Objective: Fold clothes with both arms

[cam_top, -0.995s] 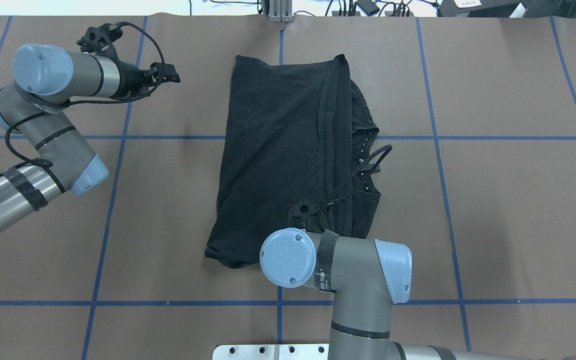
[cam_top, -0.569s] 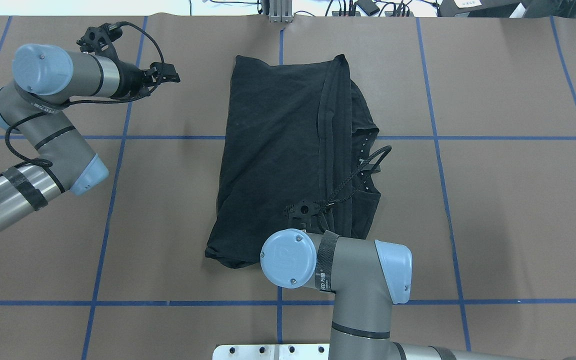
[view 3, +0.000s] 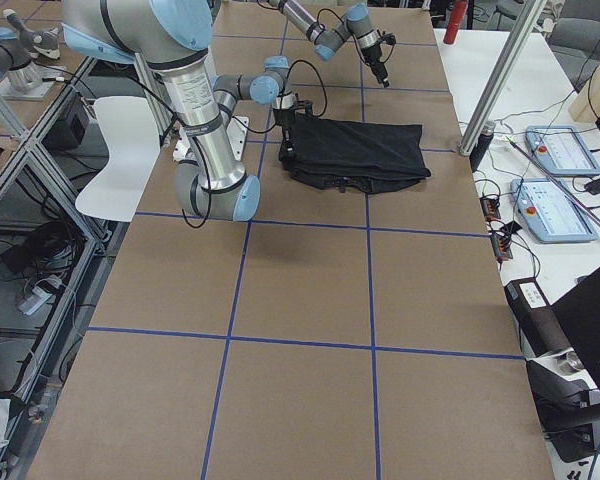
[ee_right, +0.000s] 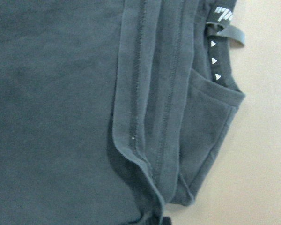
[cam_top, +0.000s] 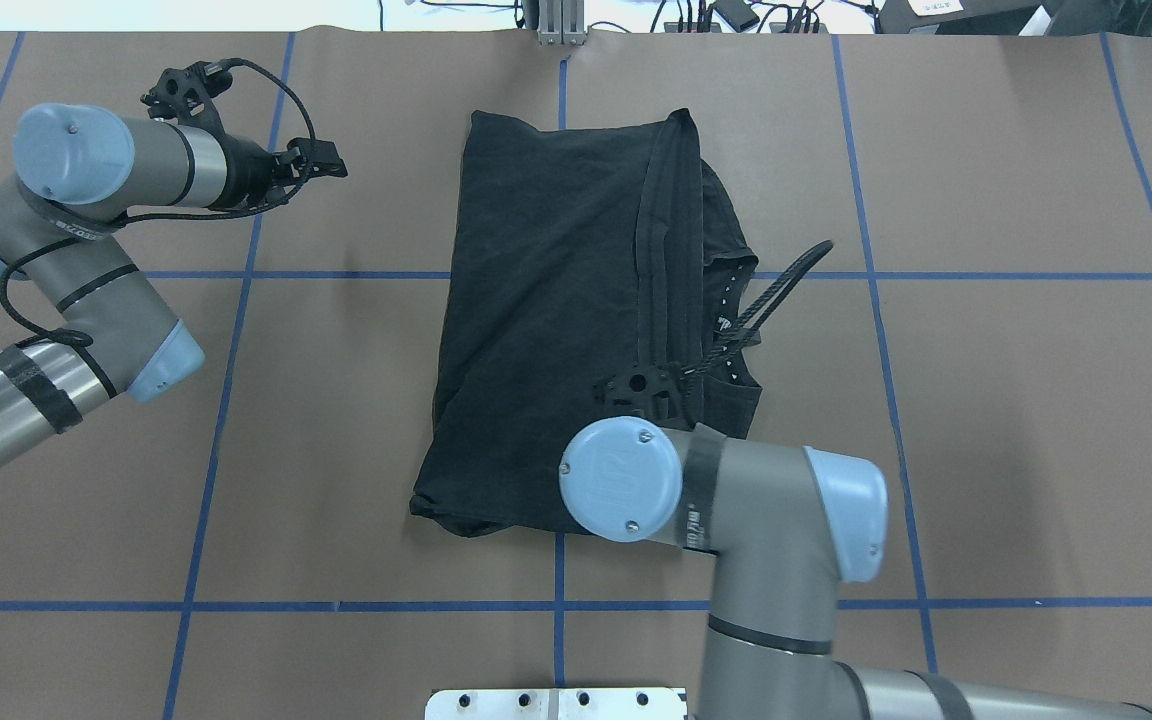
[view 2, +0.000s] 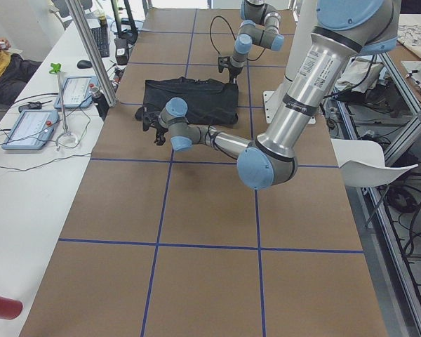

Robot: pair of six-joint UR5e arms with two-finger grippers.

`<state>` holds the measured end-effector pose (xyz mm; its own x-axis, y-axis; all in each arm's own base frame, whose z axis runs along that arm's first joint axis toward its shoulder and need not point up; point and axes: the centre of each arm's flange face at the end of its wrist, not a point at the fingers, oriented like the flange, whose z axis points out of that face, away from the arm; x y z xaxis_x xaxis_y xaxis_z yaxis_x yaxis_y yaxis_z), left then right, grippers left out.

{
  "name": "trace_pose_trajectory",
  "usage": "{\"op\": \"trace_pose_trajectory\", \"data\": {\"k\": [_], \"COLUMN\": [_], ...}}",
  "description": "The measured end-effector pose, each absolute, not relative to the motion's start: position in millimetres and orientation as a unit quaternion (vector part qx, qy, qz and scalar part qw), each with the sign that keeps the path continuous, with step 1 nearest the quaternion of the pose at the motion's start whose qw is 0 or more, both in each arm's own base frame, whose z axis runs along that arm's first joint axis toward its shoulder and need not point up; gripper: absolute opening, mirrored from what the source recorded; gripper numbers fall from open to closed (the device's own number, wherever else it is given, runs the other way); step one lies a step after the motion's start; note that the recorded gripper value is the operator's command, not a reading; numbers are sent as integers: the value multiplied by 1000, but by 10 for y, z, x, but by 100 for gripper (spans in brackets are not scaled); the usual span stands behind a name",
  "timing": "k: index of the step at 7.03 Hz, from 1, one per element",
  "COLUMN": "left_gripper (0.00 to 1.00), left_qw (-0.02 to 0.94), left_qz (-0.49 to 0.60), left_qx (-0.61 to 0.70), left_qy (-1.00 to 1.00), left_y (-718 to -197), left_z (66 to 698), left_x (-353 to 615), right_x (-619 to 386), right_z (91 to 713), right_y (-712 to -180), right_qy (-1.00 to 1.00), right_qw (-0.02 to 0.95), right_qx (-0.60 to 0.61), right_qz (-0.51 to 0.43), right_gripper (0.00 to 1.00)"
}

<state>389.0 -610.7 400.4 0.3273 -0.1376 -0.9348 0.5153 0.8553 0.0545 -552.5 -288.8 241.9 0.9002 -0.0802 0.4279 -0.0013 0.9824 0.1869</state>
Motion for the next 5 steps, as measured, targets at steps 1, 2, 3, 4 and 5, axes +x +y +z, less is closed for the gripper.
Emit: {"op": "trace_pose_trajectory", "data": {"k": [1, 2, 3, 4, 5], "left_gripper": [97, 97, 97, 97, 97], "left_qw": [794, 794, 793, 794, 794], "left_qz": [-206, -206, -207, -207, -207], "left_qx": [175, 175, 175, 175, 175], "left_qy": [544, 545, 545, 545, 545], "left_y": [-6097, -6091, -6088, -6088, -6086], "left_z": [3989, 3981, 3980, 3982, 3986], "left_x": [3880, 3873, 3871, 3869, 3867], "right_x": [-5444, -5423, -5394, -5339, -5260], "right_z": [2751, 3021, 3095, 3105, 3113], "right_y": [-2583, -2317, -2210, -2248, -2381], "right_qy": [-195, -187, -202, -213, -217], "right_qw": [976, 977, 972, 970, 969], "right_qx": [95, 101, 103, 96, 86], "right_qz": [-1, 33, 55, 69, 76], "right_gripper": [0, 0, 0, 66, 100]}}
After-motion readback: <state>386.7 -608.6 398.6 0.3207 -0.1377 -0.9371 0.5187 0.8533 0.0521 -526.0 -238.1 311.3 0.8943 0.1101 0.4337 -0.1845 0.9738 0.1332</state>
